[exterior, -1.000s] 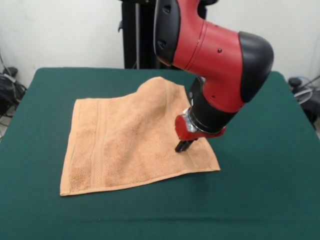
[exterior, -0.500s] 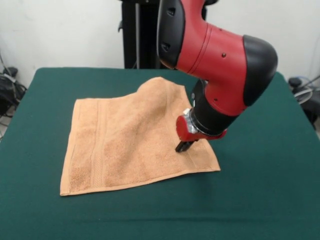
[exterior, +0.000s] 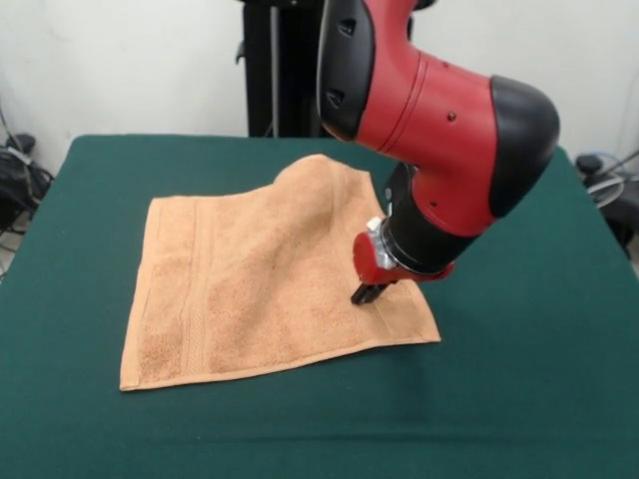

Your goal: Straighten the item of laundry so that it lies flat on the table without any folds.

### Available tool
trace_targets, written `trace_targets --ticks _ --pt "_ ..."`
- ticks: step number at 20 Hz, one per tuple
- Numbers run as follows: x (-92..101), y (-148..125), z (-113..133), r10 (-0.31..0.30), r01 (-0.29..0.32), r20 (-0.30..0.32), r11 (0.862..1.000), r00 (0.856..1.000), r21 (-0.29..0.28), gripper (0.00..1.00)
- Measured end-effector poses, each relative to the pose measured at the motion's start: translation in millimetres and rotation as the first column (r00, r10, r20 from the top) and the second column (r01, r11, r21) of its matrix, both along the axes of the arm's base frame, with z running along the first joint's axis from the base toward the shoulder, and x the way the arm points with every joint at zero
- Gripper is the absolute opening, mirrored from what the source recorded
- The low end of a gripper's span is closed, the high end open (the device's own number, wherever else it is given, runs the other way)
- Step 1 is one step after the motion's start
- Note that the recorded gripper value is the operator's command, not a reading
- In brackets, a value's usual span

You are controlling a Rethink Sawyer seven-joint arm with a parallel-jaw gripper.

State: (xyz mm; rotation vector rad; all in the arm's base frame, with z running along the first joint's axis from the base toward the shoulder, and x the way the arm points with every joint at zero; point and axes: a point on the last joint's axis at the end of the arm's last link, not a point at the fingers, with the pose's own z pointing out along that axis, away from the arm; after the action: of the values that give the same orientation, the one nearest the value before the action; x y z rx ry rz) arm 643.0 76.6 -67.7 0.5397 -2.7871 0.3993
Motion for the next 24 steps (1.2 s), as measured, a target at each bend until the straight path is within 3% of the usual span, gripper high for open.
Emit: trace_targets --ticks 10,24 --pt "10.3 5 0 -0.068 0.069 0.031 0.997 0.997 -0.018 0.00" --pt "61.7 37 4 -0.127 0.131 0.177 0.991 0.976 -0.012 0.00"
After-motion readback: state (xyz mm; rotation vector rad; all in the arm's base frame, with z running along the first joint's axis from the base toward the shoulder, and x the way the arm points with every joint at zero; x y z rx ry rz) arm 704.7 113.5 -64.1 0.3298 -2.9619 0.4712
